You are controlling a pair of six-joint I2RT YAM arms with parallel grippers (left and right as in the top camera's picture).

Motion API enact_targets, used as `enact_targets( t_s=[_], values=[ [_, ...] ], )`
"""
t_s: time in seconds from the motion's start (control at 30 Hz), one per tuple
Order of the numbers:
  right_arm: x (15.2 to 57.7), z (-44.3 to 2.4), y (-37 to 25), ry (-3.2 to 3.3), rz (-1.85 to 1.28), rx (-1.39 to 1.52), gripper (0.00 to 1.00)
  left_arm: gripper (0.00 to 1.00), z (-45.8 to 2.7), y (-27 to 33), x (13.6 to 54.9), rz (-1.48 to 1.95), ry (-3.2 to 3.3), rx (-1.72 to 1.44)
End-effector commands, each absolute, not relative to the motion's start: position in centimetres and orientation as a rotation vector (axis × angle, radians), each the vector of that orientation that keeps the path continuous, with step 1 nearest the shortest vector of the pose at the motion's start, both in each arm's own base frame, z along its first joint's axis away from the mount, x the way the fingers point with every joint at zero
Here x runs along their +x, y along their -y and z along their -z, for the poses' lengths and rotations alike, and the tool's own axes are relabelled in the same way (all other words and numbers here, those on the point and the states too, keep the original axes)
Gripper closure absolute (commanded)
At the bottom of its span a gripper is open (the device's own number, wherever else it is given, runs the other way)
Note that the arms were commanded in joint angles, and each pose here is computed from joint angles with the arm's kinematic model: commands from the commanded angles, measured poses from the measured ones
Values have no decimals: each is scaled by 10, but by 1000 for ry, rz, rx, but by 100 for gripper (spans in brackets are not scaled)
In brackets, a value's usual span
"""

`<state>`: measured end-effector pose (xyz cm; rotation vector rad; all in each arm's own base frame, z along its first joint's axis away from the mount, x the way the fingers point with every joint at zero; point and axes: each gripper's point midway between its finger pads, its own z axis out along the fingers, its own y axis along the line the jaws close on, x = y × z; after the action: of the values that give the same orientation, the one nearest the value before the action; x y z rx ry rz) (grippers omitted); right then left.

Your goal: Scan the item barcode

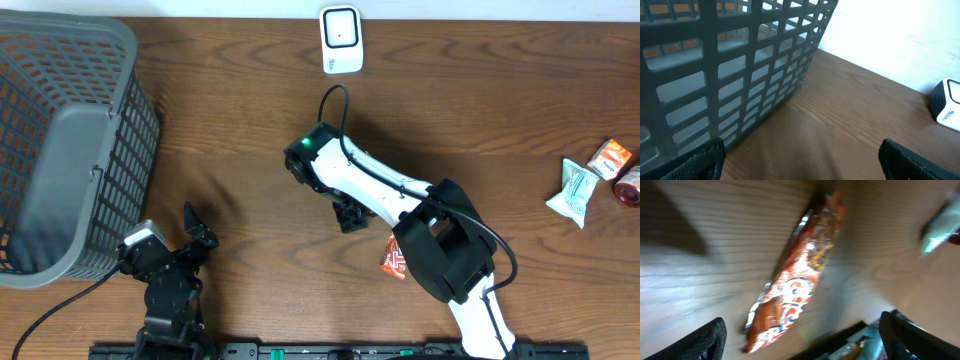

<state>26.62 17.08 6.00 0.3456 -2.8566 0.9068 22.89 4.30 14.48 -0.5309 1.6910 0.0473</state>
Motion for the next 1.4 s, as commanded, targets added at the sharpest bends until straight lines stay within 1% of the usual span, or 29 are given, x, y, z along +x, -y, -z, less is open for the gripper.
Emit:
enact_targets(
  t_s=[0.0, 0.03, 0.07, 0.1, 0.13, 0.17, 0.2, 0.23, 0.3, 0.33, 0.37, 0.43, 0.57, 0.7, 0.83, 0.9, 1.03, 1.13, 1.23, 1.33, 1.37],
  values=[
    [266, -78, -196, 2944, -628, 243, 3, 2, -133, -45, 228, -66, -1714, -537],
    [265, -80, -204, 2955, -525, 207, 1, 2, -133, -45, 228, -66, -1714, -537],
    [263, -81, -215, 2959, -406, 172, 2, 2, -133, -45, 228, -66, -1714, -537],
    [263, -81, -225, 2961, -289, 141, 7, 2, -133, -45, 228, -66, -1714, -537],
    [264, -82, -233, 2961, -208, 121, 26, 2, -133, -45, 228, -66, -1714, -537],
    [265, -81, -240, 2958, -140, 106, 51, 2, -133, -45, 228, -66, -1714, -537],
    [266, -80, -245, 2958, -89, 96, 58, 2, -133, -45, 228, -66, -1714, -537],
    [268, -79, -247, 2967, -83, 98, 54, 2, -133, -45, 228, -66, -1714, -537],
    [277, -73, -241, 3005, -146, 135, 29, 2, -133, -45, 228, -66, -1714, -537],
    [281, -71, -235, 3026, -214, 163, 4, 2, -133, -45, 228, -66, -1714, -537],
    [284, -68, -229, 3034, -274, 170, 1, 2, -133, -45, 228, -66, -1714, -537],
    [281, -63, -223, 3007, -330, 173, 1, 2, -133, -45, 228, -66, -1714, -537],
    [270, -47, -202, 2896, -438, 76, 1, 2, -133, -45, 228, -66, -1714, -537],
    [274, -34, -174, 2827, -581, -5, 2, 2, -133, -45, 228, -66, -1714, -537],
    [278, -21, -151, 2759, -664, -116, 16, 2, -133, -45, 228, -66, -1714, -537],
    [281, -17, -139, 2736, -700, -188, 19, 2, -133, -45, 228, -66, -1714, -537],
    [285, -15, -124, 2710, -739, -276, 25, 2, -133, -45, 228, -66, -1714, -537],
    [285, -14, -116, 2698, -766, -312, 26, 2, -133, -45, 228, -66, -1714, -537],
    [279, -11, -105, 2676, -839, -378, 28, 2, -133, -45, 228, -66, -1714, -537],
    [269, 3, -99, 2654, -860, -412, 30, 2, -133, -45, 228, -66, -1714, -537],
    [266, 8, -97, 2650, -864, -420, 32, 2, -133, -45, 228, -66, -1714, -537]
  ],
)
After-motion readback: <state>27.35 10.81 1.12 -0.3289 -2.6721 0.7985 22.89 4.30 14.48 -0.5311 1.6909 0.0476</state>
